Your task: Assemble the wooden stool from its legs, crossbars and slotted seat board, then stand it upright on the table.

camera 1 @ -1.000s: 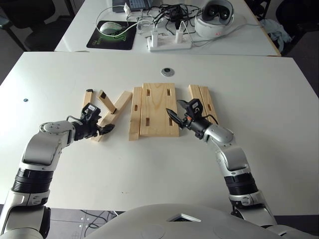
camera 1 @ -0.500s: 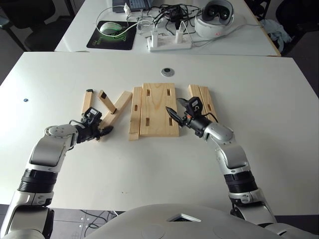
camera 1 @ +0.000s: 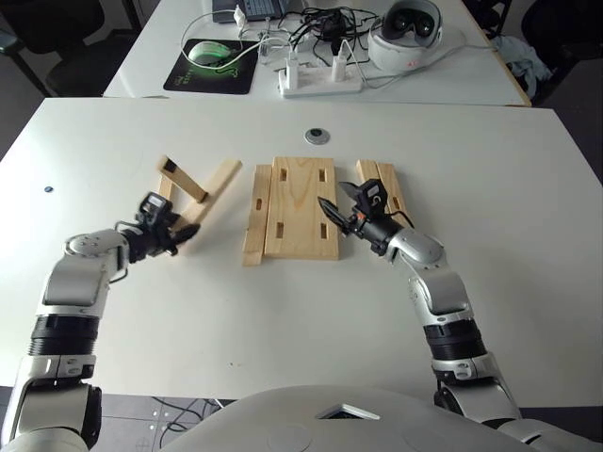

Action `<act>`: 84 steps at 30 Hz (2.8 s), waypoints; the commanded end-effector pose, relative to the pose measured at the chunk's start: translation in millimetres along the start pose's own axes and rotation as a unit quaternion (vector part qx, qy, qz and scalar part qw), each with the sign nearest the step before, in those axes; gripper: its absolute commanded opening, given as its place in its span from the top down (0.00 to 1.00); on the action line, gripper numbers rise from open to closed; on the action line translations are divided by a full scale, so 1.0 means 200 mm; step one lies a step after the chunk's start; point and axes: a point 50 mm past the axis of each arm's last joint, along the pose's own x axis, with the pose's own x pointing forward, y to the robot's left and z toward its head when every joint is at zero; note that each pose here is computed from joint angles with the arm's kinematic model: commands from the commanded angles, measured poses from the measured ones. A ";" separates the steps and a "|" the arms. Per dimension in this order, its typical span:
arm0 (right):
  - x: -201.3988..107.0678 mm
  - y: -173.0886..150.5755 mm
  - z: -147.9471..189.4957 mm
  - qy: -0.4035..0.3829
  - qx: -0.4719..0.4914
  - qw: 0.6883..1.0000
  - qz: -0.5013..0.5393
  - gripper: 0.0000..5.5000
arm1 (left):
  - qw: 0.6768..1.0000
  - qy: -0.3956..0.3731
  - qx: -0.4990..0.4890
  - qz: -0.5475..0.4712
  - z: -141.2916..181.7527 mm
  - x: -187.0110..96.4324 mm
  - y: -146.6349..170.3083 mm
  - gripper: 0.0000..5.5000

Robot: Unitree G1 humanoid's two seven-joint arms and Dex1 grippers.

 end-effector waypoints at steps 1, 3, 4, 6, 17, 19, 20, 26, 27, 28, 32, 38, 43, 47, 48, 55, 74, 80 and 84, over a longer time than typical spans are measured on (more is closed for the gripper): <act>0.01 -0.09 0.10 -0.074 0.104 0.992 -0.009 0.47 | 0.988 -0.152 0.004 -0.037 0.27 -0.07 0.08 0.62; -0.01 -0.11 0.16 -0.108 0.159 0.981 0.035 0.47 | 0.974 -0.206 0.006 -0.092 0.37 -0.06 0.01 0.62; -0.02 -0.12 0.20 -0.129 0.190 0.971 0.061 0.47 | 0.965 -0.227 0.004 -0.129 0.42 -0.05 -0.03 0.62; -0.03 -0.13 0.28 -0.157 0.222 0.955 0.121 0.47 | 0.946 -0.253 -0.001 -0.205 0.49 -0.03 -0.13 0.62; -0.09 -0.13 0.53 -0.182 0.253 0.904 0.293 0.47 | 0.870 -0.258 -0.054 -0.416 0.66 -0.02 -0.38 0.62; -0.09 -0.12 0.55 -0.185 0.260 0.898 0.302 0.47 | 0.868 -0.244 -0.056 -0.428 0.64 -0.02 -0.40 0.62; -0.10 -0.12 0.56 -0.188 0.264 0.895 0.307 0.47 | 0.869 -0.237 -0.056 -0.431 0.63 -0.02 -0.40 0.62; -0.12 -0.10 0.60 -0.206 0.295 0.873 0.329 0.47 | 0.861 -0.203 -0.063 -0.462 0.58 -0.01 -0.46 0.62; -0.13 -0.09 0.60 -0.208 0.300 0.869 0.334 0.47 | 0.861 -0.200 -0.063 -0.464 0.58 -0.01 -0.46 0.62; -0.14 -0.09 0.61 -0.210 0.307 0.862 0.344 0.47 | 0.859 -0.197 -0.065 -0.467 0.57 -0.01 -0.47 0.62; -0.15 -0.08 0.63 -0.213 0.319 0.853 0.354 0.47 | 0.857 -0.189 -0.068 -0.475 0.57 -0.01 -0.48 0.62; -0.14 -0.08 0.61 -0.198 0.320 0.859 0.347 0.47 | 0.844 -0.177 -0.079 -0.500 0.56 -0.02 -0.51 0.62; -0.12 -0.09 0.52 -0.151 0.313 0.883 0.317 0.47 | 0.839 -0.181 -0.088 -0.505 0.58 -0.03 -0.51 0.62; -0.12 -0.09 0.50 -0.140 0.322 0.879 0.323 0.37 | 0.841 -0.183 -0.088 -0.501 0.58 -0.04 -0.50 0.62; -0.12 -0.09 0.50 -0.142 0.325 0.875 0.330 0.33 | 0.841 -0.183 -0.088 -0.502 0.58 -0.04 -0.50 0.62; -0.16 -0.07 0.54 -0.167 0.348 0.845 0.369 0.15 | 0.840 -0.164 -0.088 -0.509 0.55 -0.04 -0.51 0.62; -0.16 -0.07 0.54 -0.166 0.361 0.839 0.372 0.31 | 0.834 -0.135 -0.086 -0.529 0.52 -0.06 -0.53 0.62; -0.18 -0.05 0.54 -0.158 0.361 0.832 0.391 0.48 | 0.833 -0.132 -0.084 -0.530 0.51 -0.06 -0.53 0.62; -0.18 -0.05 0.54 -0.156 0.363 0.830 0.394 0.58 | 0.840 -0.120 -0.076 -0.523 0.49 -0.05 -0.53 0.62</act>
